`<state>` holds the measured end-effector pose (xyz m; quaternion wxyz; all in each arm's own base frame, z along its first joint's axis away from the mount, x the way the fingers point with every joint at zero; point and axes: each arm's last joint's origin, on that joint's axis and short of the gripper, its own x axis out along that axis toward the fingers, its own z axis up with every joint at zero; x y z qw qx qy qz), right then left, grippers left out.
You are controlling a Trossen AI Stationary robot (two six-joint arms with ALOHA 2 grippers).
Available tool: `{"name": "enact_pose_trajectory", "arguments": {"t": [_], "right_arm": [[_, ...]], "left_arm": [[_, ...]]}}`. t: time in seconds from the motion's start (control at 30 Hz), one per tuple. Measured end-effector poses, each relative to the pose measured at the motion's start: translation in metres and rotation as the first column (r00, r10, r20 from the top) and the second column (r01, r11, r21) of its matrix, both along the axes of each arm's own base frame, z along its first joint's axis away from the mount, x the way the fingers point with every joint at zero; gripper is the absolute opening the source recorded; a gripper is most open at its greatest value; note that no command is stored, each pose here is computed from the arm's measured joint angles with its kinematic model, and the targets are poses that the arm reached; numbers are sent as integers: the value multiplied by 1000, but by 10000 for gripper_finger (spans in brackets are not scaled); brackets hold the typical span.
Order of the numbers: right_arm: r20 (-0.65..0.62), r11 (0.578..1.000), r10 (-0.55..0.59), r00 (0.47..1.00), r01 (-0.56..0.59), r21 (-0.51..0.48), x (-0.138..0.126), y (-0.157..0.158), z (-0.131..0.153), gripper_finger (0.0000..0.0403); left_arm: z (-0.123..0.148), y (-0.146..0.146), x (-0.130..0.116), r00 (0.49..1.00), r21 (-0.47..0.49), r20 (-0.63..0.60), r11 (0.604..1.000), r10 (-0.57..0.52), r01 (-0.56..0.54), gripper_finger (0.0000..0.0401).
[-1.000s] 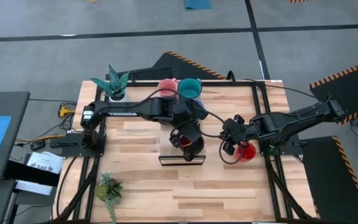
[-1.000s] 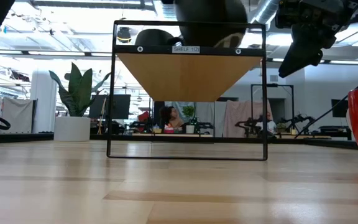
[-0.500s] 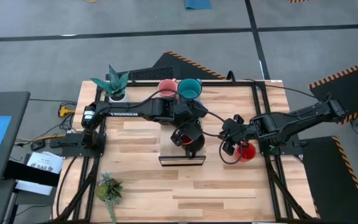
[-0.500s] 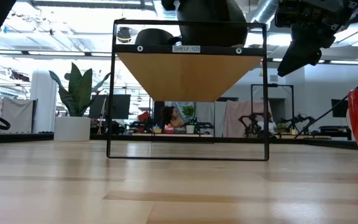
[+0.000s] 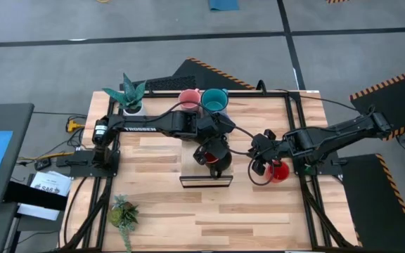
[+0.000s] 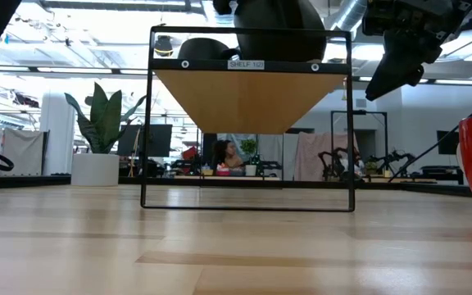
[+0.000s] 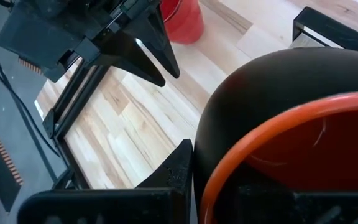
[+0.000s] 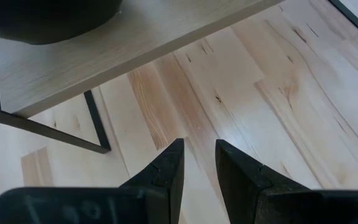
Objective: Place coffee mugs
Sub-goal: Put the black orange mug on the shelf
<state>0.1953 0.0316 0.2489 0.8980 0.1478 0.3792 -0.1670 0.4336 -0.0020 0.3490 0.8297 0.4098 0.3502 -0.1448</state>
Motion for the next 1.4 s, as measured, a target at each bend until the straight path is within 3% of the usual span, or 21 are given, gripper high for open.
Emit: {"name": "enact_pose_trajectory", "arguments": {"t": [0.67, 1.4], "right_arm": [[2, 1000, 4, 1000, -4, -3, 0, 0, 0, 119], [1, 1000, 7, 1000, -7, -5, 0, 0, 0, 119]], "left_arm": [[-1, 0, 1, 1000, 7, 1, 1000, -12, 12, 130], [2, -4, 3, 999, 70, 32, 997, -23, 20, 149]]}}
